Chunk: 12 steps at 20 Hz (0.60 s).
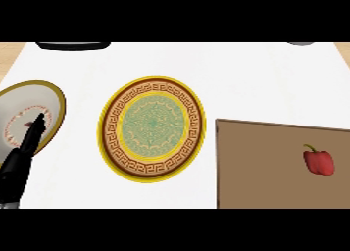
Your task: Pick the bell pepper from the tray and place it in the plate
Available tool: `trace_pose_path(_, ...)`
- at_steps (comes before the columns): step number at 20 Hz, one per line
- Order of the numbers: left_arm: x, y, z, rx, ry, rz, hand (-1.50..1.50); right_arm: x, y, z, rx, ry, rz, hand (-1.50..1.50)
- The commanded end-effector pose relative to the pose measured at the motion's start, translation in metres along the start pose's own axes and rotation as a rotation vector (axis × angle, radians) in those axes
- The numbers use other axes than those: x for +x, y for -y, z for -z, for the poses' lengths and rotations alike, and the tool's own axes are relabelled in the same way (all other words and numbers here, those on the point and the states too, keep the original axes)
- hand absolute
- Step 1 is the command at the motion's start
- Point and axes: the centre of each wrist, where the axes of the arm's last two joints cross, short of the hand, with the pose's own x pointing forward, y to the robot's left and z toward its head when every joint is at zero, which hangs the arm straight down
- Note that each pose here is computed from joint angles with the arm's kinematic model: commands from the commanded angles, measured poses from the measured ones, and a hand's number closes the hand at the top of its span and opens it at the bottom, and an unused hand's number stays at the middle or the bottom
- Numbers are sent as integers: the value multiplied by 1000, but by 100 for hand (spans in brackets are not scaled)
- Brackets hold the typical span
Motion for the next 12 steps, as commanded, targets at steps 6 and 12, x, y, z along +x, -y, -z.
trace_pose_path(6, -11, -3, 5, -20, -8, 2, 0, 9, 4, 45, 191, -187, -164, -150)
trace_pose_path(12, -2, 9, 3, -23, -27, -6, 0, -11, -19, 58, 313, -243, -334, -150)
